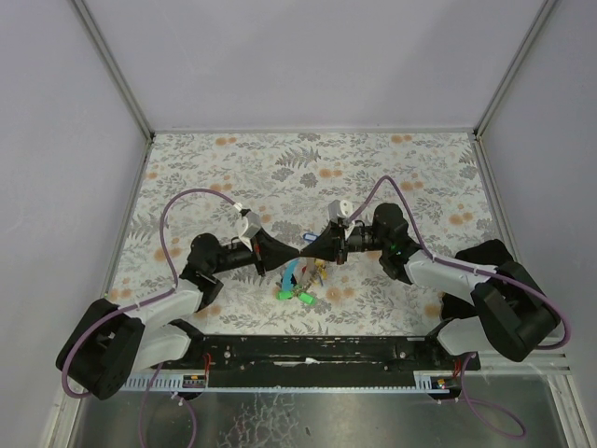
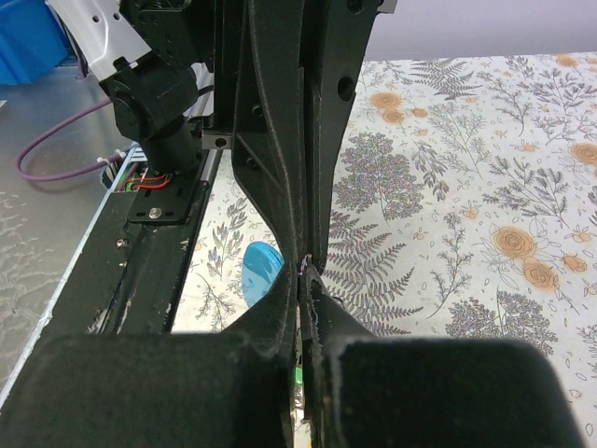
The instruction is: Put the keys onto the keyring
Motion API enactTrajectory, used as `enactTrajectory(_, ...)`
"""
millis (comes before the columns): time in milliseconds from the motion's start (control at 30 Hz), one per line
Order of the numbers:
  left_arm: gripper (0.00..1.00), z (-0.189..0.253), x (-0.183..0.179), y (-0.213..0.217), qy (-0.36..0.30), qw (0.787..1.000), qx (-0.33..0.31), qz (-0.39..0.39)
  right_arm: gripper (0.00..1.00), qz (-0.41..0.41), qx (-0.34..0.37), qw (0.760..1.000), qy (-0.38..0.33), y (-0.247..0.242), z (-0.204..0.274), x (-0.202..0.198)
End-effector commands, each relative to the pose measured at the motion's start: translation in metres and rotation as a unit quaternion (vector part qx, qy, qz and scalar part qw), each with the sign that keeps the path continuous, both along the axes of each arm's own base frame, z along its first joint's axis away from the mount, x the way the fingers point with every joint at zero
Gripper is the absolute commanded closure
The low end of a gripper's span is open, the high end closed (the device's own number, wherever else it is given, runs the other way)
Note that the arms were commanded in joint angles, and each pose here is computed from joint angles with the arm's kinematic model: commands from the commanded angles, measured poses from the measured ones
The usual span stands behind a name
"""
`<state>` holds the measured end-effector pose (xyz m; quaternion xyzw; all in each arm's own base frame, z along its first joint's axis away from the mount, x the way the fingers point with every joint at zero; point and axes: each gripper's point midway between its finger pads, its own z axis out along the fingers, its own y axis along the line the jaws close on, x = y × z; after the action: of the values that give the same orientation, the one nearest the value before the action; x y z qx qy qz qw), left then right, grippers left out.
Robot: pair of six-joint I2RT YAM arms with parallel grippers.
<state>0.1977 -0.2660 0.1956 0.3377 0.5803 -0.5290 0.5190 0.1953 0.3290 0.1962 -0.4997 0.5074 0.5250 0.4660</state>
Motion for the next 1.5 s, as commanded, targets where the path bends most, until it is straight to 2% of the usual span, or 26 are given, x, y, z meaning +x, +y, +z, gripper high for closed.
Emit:
enactTrajectory(0,1.00,0.021,0.000,-0.001,-0.045,0.999,-0.009,-0.011,1.00,0.001,0.035,0.998,-0.052,0.005,0.038,0.006)
enactTrajectory(267,1.00,0.016,0.005,0.000,-0.043,0.999,0.021,0.000,0.78,-0.040,-0.042,0.997,-0.055,-0.007,0.024,0.014)
enactTrajectory(533,1.00,0.014,0.006,-0.001,-0.042,0.998,0.035,0.001,0.69,-0.053,-0.095,0.992,-0.068,-0.017,0.026,0.018)
enactTrajectory(933,1.00,0.012,0.006,-0.002,-0.038,0.999,0.037,0.001,0.69,-0.003,-0.111,0.994,-0.007,-0.002,0.014,0.011)
enactTrajectory(1200,1.00,0.012,0.006,-0.002,-0.037,0.999,0.037,0.001,0.71,0.018,-0.126,0.992,0.008,0.006,0.004,0.008)
enactTrajectory(1333,1.00,0.012,0.006,-0.002,-0.037,0.999,0.036,0.002,0.76,0.019,-0.132,0.991,0.013,0.008,-0.001,0.009)
enactTrajectory(1467,1.00,0.012,0.006,-0.002,-0.038,0.999,0.036,0.004,0.87,0.020,-0.137,0.990,0.013,0.008,-0.001,0.008)
